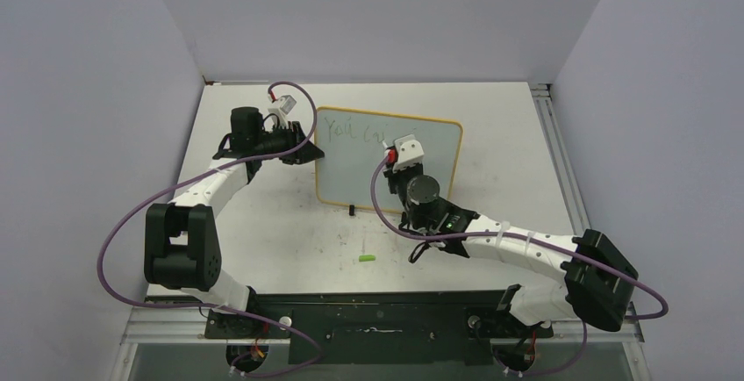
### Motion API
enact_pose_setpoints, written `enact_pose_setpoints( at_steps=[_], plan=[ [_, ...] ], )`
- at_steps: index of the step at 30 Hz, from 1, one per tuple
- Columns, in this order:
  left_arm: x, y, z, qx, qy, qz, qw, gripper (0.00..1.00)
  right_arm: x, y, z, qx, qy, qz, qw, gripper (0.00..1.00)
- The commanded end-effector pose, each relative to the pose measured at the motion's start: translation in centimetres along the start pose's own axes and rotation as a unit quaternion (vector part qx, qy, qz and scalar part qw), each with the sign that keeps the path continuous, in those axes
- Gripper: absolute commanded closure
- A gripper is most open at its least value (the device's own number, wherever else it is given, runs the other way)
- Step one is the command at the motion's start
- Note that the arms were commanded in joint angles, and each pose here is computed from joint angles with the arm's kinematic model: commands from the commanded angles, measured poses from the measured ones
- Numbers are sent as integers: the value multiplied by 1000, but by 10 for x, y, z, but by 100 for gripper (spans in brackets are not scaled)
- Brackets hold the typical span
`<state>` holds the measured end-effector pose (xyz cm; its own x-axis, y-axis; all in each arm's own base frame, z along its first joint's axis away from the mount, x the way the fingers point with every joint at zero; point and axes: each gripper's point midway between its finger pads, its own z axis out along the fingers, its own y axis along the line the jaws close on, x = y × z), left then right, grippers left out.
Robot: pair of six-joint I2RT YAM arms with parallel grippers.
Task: Write a sentence on the whiteboard
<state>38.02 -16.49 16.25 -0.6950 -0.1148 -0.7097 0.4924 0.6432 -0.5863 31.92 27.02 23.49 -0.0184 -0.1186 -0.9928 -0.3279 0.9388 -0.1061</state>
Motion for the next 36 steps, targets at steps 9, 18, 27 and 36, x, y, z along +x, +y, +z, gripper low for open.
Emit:
enact_pose_setpoints(
  at_steps=[9,18,27,36],
  plan=[
    [-15,-14,0,20,-10,27,999,70,-16,-5,-4,19,-18,20,999,95],
    [-14,-14,0,18,-9,28,999,70,-38,-9,2,26,-43,18,999,95],
    [-13,-14,0,18,-7,28,999,70,-47,-15,6,34,-54,22,998,95],
    [-14,-14,0,17,-8,29,999,70,-42,-25,2,50,-50,24,997,95]
  ],
)
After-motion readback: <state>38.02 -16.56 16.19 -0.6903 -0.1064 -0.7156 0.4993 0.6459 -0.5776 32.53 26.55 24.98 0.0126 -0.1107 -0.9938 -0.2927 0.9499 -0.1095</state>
